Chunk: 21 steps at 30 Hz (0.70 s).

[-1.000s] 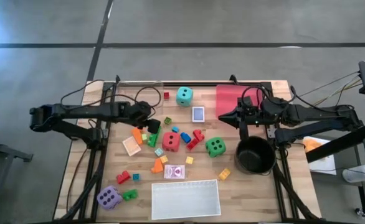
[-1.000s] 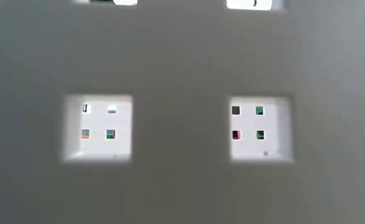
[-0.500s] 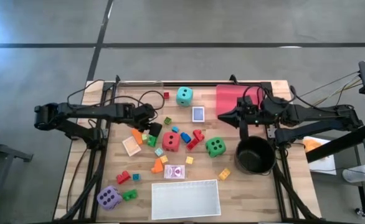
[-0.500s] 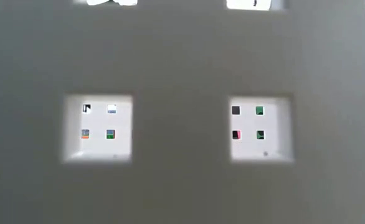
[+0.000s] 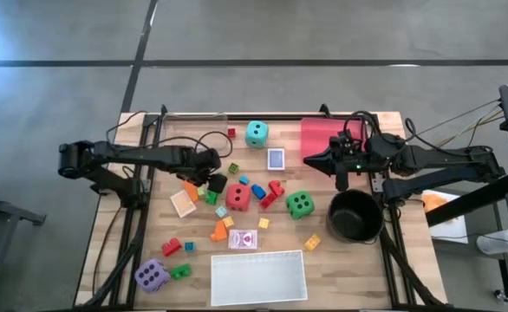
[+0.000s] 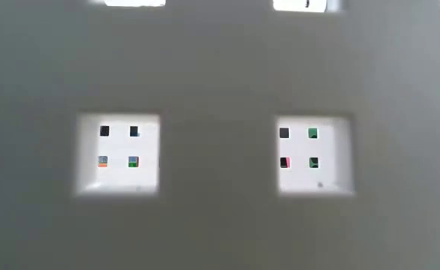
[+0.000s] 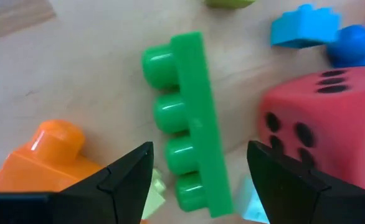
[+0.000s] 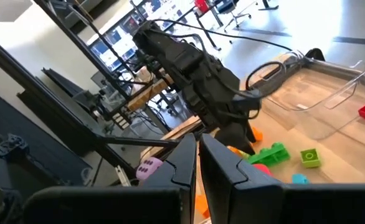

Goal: Pick & Place Toys
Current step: Put the green game piece into the red bin

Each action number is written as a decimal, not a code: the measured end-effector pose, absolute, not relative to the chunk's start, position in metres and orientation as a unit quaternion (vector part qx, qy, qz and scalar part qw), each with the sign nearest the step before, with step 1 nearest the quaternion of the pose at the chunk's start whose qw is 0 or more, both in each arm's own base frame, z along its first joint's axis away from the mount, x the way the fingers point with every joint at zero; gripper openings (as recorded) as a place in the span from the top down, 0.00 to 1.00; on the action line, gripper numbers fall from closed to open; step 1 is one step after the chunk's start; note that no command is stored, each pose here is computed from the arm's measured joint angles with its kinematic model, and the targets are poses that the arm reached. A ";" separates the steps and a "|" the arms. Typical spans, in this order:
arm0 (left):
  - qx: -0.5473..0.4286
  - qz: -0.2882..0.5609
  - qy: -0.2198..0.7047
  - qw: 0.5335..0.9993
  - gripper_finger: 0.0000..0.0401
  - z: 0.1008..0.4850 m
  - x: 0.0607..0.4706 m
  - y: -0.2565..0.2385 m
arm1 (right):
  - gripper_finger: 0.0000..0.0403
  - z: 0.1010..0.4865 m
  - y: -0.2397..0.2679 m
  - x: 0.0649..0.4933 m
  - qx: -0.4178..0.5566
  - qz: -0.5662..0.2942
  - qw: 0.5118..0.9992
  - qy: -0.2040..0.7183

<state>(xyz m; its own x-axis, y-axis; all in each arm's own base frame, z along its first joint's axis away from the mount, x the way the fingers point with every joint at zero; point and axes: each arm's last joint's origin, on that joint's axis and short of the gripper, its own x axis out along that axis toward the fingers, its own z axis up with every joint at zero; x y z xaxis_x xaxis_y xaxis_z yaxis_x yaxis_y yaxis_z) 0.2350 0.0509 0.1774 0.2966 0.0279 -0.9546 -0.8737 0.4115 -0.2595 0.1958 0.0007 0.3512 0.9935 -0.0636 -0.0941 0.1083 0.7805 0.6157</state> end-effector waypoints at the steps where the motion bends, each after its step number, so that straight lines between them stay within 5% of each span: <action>1: -0.428 0.335 0.497 0.677 0.35 0.174 0.236 0.051 | 0.96 0.351 0.001 0.196 0.328 -0.046 0.943 0.035; 21: -0.404 0.355 0.530 0.656 0.35 0.145 0.246 0.054 | 0.96 0.351 0.001 0.196 0.339 -0.047 0.939 0.037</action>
